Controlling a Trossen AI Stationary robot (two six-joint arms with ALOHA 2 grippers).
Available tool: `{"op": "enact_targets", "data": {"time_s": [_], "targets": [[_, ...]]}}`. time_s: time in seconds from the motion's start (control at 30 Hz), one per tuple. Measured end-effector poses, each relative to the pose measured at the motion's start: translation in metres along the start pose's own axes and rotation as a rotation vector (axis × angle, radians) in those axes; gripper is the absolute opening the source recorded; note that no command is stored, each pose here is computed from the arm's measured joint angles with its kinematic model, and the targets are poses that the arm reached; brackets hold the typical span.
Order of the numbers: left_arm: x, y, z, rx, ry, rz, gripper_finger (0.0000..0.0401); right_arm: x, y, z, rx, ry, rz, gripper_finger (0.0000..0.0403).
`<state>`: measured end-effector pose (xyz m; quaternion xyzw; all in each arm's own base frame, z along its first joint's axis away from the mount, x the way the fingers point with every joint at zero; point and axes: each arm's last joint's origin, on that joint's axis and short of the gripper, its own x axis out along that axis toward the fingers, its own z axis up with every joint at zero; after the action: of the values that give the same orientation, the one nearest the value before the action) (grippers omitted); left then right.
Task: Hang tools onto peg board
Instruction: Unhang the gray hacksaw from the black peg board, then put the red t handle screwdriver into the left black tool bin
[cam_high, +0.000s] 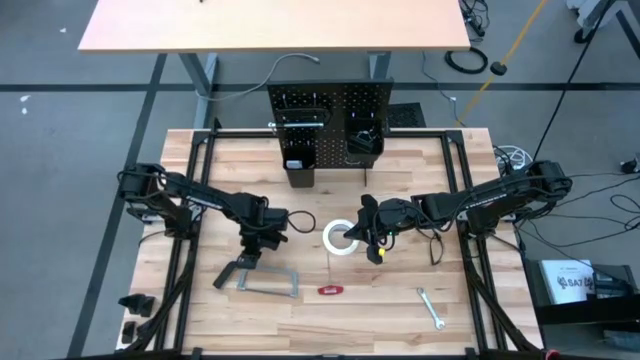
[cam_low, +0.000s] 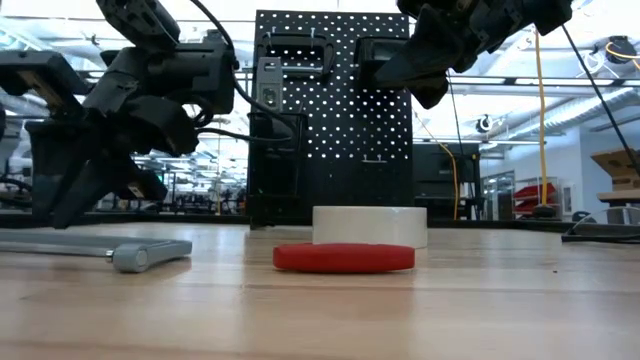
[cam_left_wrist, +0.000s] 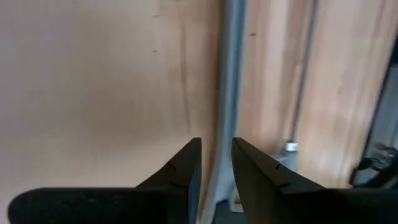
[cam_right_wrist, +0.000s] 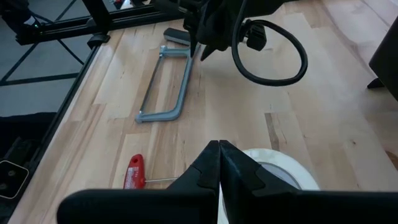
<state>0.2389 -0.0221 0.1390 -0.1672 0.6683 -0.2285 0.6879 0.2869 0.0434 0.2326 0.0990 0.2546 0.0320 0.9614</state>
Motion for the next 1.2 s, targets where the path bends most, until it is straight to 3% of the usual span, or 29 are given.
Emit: {"op": "enact_targets", "data": {"time_s": [0.3, 0.5, 0.73, 0.9, 1.0, 1.2], "targets": [[-0.007, -0.003, 0.001, 0.008, 0.001, 0.039, 0.0093, 0.0, 0.0, 0.0, 0.0, 0.001, -0.001, 0.0], [-0.024, -0.013, 0.013, 0.084, -0.084, 0.047, 0.0093, 0.0, 0.0, 0.0, 0.0, 0.001, -0.001, 0.0], [-0.047, -0.027, 0.038, 0.231, -0.313, 0.075, 0.0093, 0.0, 0.0, -0.001, 0.0, 0.014, -0.004, 0.0], [-0.054, -0.038, 0.059, 0.416, -0.521, 0.096, 0.0093, 0.0, -0.002, -0.008, 0.028, 0.078, -0.022, 0.0], [-0.057, -0.046, 0.068, 0.567, -0.615, 0.177, 0.0093, -0.001, -0.003, -0.013, 0.056, 0.132, -0.038, 0.0], [-0.061, -0.07, 0.08, 0.766, -0.659, 0.491, 0.0093, -0.004, -0.007, -0.025, 0.143, 0.259, -0.094, 0.0]]}}
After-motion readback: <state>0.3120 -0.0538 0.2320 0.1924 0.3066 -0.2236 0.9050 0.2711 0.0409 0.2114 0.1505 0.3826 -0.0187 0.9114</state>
